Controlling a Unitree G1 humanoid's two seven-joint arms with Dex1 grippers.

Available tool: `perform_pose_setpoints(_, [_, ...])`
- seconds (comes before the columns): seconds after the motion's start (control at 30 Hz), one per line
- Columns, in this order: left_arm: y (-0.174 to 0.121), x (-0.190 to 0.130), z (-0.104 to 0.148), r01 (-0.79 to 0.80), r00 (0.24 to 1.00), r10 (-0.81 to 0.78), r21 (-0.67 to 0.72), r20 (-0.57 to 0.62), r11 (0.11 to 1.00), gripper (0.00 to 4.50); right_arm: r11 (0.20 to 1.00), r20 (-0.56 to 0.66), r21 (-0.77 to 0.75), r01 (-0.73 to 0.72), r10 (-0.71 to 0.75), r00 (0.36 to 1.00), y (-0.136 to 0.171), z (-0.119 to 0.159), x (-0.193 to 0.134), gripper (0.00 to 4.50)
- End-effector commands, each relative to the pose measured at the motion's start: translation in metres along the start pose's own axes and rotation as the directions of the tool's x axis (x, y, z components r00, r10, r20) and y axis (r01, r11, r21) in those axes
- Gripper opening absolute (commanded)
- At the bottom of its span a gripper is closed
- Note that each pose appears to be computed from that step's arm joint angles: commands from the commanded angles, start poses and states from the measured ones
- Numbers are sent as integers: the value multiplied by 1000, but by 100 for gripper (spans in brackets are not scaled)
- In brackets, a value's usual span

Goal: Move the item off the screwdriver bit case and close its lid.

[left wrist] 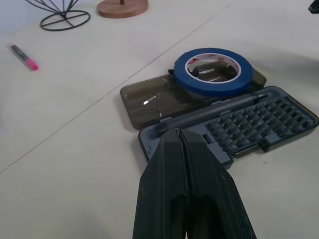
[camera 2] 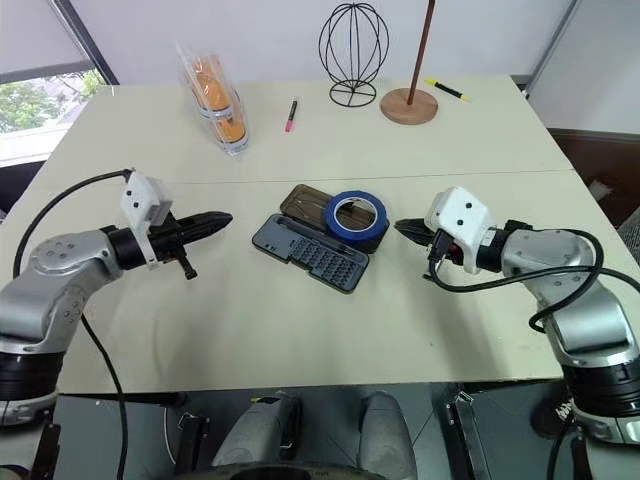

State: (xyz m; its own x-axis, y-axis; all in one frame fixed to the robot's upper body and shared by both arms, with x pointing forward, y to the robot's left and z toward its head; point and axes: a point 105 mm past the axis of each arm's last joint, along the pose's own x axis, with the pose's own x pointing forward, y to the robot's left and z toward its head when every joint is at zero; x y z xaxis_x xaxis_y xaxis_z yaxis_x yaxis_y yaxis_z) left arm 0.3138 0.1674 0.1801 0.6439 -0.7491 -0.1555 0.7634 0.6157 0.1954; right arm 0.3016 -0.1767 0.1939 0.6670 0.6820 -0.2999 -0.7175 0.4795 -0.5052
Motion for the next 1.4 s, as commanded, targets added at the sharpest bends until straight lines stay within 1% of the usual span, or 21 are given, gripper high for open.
perform_pose_setpoints(0.03, [-3,2,6,14,1000,-15,46,13,999,0,999,35,-40,9,-7,999,-1,15,-4,3])
perform_pose_setpoints(0.1, [-2,3,8,-1,1000,0,38,26,999,0,999,35,-42,6,-4,999,1,15,-4,3])
perform_pose_setpoints(0.17, [-6,3,10,17,999,-18,32,33,999,0,999,35,-44,6,-5,999,1,15,-2,3])
perform_pose_setpoints(0.3, [-6,4,9,8,1000,-9,37,30,999,0,998,31,-55,0,2,1000,1,14,0,3])
perform_pose_setpoints(0.4, [-7,6,12,8,999,-9,27,42,1000,0,998,44,-62,-6,9,999,2,18,1,3])
perform_pose_setpoints(0.7, [-10,16,9,24,999,-25,22,38,999,0,997,43,-71,15,-12,999,-1,20,-2,3])
perform_pose_setpoints(1.1, [-15,19,8,40,998,-41,2,46,999,0,997,64,-77,19,-14,998,-5,28,3,3])
perform_pose_setpoints(1.17, [-16,20,9,46,998,-46,2,47,999,0,997,79,-74,10,-4,997,-5,31,8,55])
perform_pose_setpoints(1.2, [-16,21,9,49,998,-49,1,48,999,0,997,87,-72,3,3,996,-6,32,10,89])
perform_pose_setpoints(1.33, [-14,24,11,57,997,-57,8,53,998,0,989,79,-149,-18,30,996,-11,36,23,285])
perform_pose_setpoints(1.4, [-14,26,11,62,997,-63,17,52,998,0,981,70,-186,-56,70,995,-11,37,28,392])
